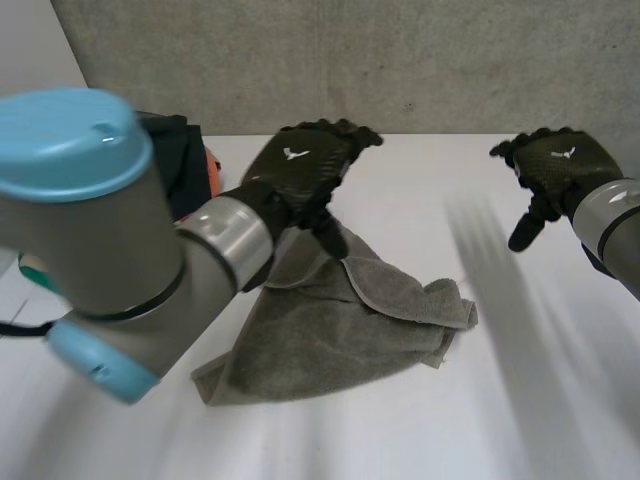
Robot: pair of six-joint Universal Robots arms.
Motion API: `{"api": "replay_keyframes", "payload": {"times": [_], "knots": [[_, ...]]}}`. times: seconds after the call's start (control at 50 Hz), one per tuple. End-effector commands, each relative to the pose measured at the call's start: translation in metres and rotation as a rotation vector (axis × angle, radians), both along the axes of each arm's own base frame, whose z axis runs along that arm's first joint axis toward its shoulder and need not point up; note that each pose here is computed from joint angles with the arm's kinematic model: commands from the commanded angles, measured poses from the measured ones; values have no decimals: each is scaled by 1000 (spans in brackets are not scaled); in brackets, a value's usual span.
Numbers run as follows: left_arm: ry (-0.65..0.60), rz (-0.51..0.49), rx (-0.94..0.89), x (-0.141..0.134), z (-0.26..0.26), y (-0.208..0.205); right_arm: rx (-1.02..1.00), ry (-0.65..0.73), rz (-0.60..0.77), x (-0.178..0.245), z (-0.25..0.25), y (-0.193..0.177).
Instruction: Fold the laundry.
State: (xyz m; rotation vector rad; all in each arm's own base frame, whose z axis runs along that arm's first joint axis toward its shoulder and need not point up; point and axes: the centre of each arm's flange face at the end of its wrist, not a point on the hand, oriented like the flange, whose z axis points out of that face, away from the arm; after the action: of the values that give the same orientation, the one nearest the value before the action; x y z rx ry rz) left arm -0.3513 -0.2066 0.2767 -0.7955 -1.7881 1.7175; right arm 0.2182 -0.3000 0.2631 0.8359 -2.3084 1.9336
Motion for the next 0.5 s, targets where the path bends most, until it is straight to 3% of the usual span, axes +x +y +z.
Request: {"api": "replay_keyframes", "payload": {"times": [0.02, 0.12, 0.24, 0.5], "knots": [[-54, 36, -15, 16, -19, 10, 127, 140, 44, -3, -14, 19], [-160, 33, -38, 10, -49, -1, 176, 121, 37, -4, -27, 25], [-287, 72, -49, 11, -87, -42, 214, 71, 19, -7, -48, 30], [-218, -22, -11, -24, -128, -90, 232, 34, 76, -7, -90, 47]]}}
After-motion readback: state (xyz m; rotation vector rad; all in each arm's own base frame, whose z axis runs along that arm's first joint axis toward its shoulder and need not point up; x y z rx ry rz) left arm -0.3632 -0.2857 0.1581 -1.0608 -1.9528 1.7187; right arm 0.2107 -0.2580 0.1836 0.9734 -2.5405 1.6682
